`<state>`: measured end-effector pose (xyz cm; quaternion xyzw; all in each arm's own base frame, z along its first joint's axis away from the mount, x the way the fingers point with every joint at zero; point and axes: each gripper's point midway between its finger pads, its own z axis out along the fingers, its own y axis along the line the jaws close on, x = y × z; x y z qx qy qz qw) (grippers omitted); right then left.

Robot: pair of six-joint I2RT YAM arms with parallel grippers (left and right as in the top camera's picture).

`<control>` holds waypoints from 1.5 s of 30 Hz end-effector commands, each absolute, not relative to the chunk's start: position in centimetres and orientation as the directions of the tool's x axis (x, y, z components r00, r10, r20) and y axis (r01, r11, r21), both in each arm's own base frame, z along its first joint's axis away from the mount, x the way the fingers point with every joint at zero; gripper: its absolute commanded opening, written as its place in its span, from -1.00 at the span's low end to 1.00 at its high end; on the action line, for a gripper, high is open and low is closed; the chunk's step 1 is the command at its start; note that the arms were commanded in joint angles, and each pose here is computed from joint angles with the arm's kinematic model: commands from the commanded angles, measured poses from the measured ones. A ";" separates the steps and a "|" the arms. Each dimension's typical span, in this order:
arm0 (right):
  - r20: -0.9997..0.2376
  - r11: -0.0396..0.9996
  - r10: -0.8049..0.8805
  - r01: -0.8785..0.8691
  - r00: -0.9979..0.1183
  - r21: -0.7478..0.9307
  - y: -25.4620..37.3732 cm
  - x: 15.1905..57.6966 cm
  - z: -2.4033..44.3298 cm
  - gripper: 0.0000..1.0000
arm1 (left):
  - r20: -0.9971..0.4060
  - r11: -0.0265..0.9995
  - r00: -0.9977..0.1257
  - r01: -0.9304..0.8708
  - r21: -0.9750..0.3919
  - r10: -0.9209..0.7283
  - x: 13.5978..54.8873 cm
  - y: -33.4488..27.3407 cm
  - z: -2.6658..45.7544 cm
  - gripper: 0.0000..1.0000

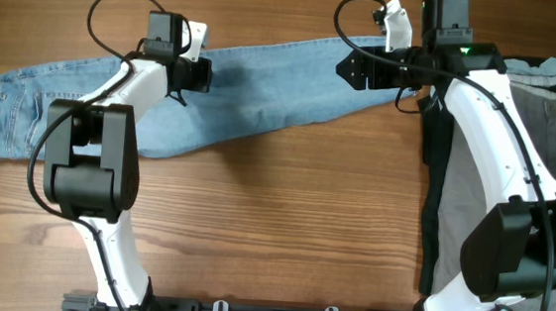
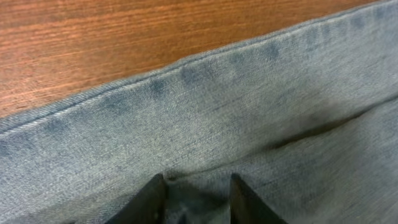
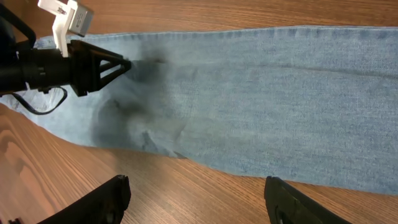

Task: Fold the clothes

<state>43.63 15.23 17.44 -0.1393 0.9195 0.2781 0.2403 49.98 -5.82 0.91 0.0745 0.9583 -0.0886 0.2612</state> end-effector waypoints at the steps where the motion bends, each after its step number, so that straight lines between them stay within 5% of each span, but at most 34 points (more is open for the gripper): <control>1: -0.499 0.824 -0.119 -0.365 -0.859 0.433 14.8 43.8 16.4 0.47 | -0.440 0.972 -0.891 0.191 -0.134 0.114 48.5 -6.1 -2.3 -0.42; 6: -0.499 0.827 -0.119 -0.363 -0.858 0.429 14.7 43.8 16.3 0.46 | -0.439 0.975 -0.893 0.173 -0.140 0.095 48.8 -6.0 -2.6 -0.92; 13: -0.499 0.832 -0.120 -0.361 -0.858 0.421 14.6 43.9 16.3 0.45 | -0.559 0.988 -0.829 0.100 -0.118 0.017 50.9 -5.1 4.4 -0.92; 21: -0.494 0.840 -0.120 -0.353 -0.861 0.412 14.4 43.8 16.1 0.44 | -0.549 0.995 -0.831 -0.054 -0.078 -0.088 50.6 -1.3 5.3 -0.92; 22: -0.493 0.840 -0.119 -0.353 -0.862 0.413 14.4 43.8 16.1 0.44 | -0.531 0.995 -0.842 -0.067 -0.076 -0.097 50.2 -0.8 4.9 -0.73; 23: -0.492 0.840 -0.120 -0.352 -0.862 0.413 14.4 43.8 16.1 0.44 | -0.485 0.993 -0.867 -0.090 -0.075 -0.115 49.2 -0.1 3.9 -0.26; 24: -0.493 0.840 -0.120 -0.352 -0.862 0.412 14.4 43.8 16.1 0.44 | -0.456 0.992 -0.882 -0.101 -0.072 -0.123 48.6 0.3 3.0 -0.13; 29: -0.489 0.840 -0.120 -0.351 -0.864 0.414 14.4 43.7 16.0 0.43 | -0.349 0.982 -0.918 -0.173 -0.079 -0.190 47.1 2.5 -1.9 0.01; 31: -0.489 0.840 -0.120 -0.350 -0.864 0.414 14.4 43.7 16.0 0.43 | -0.351 0.982 -0.917 -0.169 -0.080 -0.187 47.2 2.4 -2.2 -0.19; 34: -0.489 0.840 -0.120 -0.351 -0.864 0.414 14.4 43.7 16.0 0.42 | -0.356 0.982 -0.916 -0.166 -0.089 -0.187 47.4 2.2 -2.1 -0.88; 45: -0.486 0.840 -0.120 -0.349 -0.866 0.414 14.4 43.7 16.0 0.41 | -0.523 0.983 -0.833 -0.139 -0.121 -0.182 49.3 2.1 6.4 -0.92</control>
